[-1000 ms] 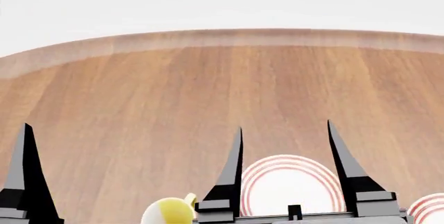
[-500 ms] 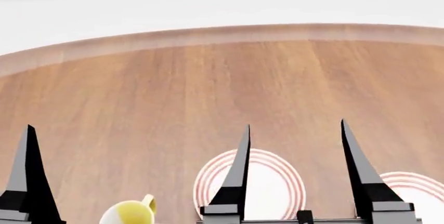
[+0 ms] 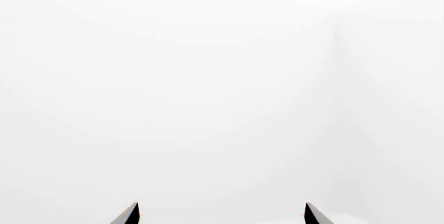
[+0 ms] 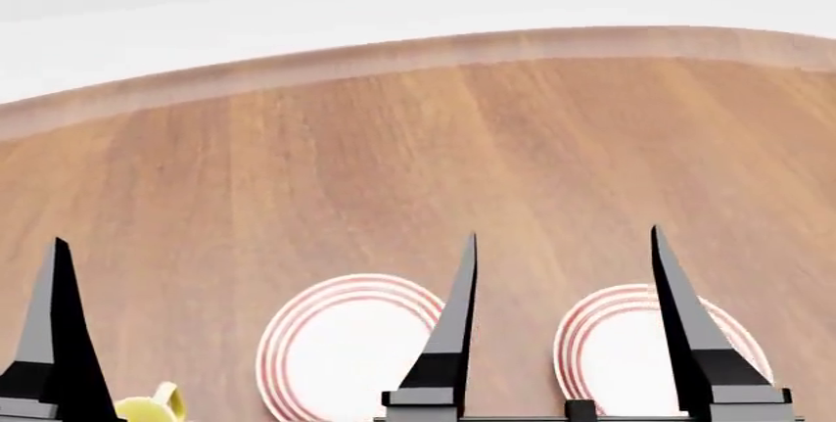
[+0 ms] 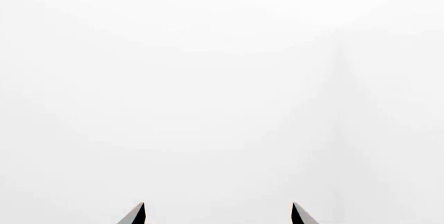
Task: Put the white mug on the left plate.
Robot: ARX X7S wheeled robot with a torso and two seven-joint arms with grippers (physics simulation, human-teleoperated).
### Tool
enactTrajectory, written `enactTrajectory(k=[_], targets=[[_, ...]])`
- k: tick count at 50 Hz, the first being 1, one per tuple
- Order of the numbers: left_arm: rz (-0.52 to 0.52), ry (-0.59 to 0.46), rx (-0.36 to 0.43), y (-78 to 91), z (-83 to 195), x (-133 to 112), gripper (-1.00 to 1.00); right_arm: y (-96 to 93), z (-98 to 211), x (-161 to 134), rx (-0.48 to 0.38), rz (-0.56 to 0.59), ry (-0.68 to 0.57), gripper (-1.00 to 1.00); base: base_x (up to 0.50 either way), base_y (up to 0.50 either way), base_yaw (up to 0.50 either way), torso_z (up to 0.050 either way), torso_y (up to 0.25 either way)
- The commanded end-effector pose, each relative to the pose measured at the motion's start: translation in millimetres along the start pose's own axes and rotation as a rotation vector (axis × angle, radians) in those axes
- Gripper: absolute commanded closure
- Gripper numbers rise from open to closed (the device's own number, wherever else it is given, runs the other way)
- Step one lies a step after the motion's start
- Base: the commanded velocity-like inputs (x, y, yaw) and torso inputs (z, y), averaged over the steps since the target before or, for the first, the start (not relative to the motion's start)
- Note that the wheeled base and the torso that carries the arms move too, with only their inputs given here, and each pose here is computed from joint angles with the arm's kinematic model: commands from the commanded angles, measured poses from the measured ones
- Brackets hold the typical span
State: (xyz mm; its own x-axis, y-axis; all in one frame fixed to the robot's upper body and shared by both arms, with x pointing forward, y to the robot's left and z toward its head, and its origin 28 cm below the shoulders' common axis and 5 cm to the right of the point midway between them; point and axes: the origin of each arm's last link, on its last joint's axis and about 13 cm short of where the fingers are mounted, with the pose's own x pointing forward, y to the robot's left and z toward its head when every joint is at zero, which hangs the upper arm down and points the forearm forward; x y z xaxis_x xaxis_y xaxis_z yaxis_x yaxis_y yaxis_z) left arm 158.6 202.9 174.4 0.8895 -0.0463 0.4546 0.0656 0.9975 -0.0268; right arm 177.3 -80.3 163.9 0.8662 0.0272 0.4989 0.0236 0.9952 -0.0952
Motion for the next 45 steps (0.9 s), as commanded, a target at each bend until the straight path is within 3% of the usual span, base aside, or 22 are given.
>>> enactTrajectory(k=[1, 11, 20, 25, 31, 38, 45], targets=[[-0.002, 0.003, 0.001, 0.0, -1, 0, -1.0, 0.0, 0, 0, 0.0, -0.002, 0.001, -1.0, 0.0, 0.0, -0.5, 0.0, 0.0], [-0.013, 0.012, -0.002, -1.3, -2, -1, -1.0, -1.1, -1, 1, -0.01, -0.006, 0.005, -1.0, 0.0, 0.0, -0.48, 0.0, 0.0], [-0.169, 0.162, -0.15, -12.6, -16, -13, -1.0, -1.5, 2, 2, -0.015, -0.002, 0.019, -1.0, 0.0, 0.0, 0.0, 0.0, 0.0], [-0.307, 0.183, -0.076, -16.4, -29, -23, -1.0, -3.1, -1, 2, -0.006, -0.014, 0.031, -1.0, 0.0, 0.0, 0.0, 0.0, 0.0], [-0.4, 0.172, -0.02, -15.0, -41, -35, -1.0, -3.2, -1, 2, -0.003, -0.013, 0.037, -1.0, 0.0, 0.0, 0.0, 0.0, 0.0], [-0.521, 0.21, -0.039, -12.0, -55, -53, -1.0, -2.7, 1, 2, -0.005, -0.009, 0.039, -1.0, 0.0, 0.0, 0.0, 0.0, 0.0], [-0.575, 0.255, -0.084, -6.9, -66, -64, -1.0, -2.1, 1, 3, -0.006, -0.004, 0.042, -1.0, 0.0, 0.0, 0.0, 0.0, 0.0]])
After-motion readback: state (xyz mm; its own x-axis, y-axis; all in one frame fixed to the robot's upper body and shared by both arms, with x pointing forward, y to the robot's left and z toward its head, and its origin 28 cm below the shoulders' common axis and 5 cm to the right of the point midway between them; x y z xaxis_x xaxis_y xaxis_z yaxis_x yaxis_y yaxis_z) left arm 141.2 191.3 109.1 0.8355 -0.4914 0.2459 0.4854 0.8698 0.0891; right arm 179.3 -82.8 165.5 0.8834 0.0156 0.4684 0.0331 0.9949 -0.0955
